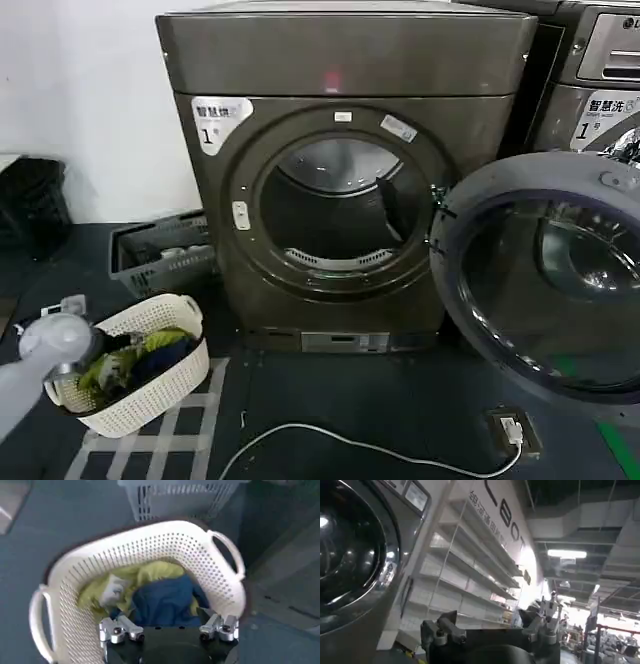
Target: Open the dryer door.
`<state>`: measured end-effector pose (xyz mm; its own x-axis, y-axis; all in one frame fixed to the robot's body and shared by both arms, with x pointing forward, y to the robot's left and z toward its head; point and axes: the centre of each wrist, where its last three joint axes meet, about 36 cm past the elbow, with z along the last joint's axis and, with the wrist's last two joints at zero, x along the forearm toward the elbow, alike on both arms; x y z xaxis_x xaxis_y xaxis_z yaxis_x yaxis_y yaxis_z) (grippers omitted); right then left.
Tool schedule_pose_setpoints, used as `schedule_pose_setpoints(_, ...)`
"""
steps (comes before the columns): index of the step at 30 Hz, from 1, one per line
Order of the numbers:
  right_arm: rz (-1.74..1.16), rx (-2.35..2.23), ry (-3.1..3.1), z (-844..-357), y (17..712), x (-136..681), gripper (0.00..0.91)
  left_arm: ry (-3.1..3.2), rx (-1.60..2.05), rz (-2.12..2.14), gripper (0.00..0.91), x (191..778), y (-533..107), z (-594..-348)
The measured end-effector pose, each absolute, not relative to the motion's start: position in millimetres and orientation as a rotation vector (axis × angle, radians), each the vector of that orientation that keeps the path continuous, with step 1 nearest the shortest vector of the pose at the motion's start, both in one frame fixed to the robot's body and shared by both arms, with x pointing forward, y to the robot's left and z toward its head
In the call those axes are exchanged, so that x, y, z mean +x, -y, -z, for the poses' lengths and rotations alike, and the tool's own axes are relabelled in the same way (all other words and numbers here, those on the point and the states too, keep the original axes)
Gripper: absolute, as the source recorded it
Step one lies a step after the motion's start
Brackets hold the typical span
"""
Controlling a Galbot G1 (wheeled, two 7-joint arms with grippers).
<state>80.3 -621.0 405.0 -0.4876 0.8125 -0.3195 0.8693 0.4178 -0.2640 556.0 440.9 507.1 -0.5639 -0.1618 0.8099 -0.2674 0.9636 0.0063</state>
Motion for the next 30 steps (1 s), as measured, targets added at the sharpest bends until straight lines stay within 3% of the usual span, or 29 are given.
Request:
schedule_pose_setpoints(6,0.608,1.514,-2.516,-405.6,624.0,76.9,0.907,2.227,0.127,0.159,0.907,543.0,-465.6,-488.1)
schedule_pose_setpoints(14,0.596,1.494,-2.524,-404.0,620.5,83.5,0.907,2.412,-0.139,0.682,0.907,517.0,-522.5,-484.2)
schedule_pose_setpoints(22,0.593,1.485,-2.529,-403.7,617.0,85.4,0.907,2.581,-0.395,1.528,0.907,529.9,-543.8,-505.5)
schedule_pose_setpoints(30,0.591,1.492,-2.529,-402.2,613.7,82.1,0.907,2.596,-0.74,2.351,0.907,575.5,-525.3,-527.3)
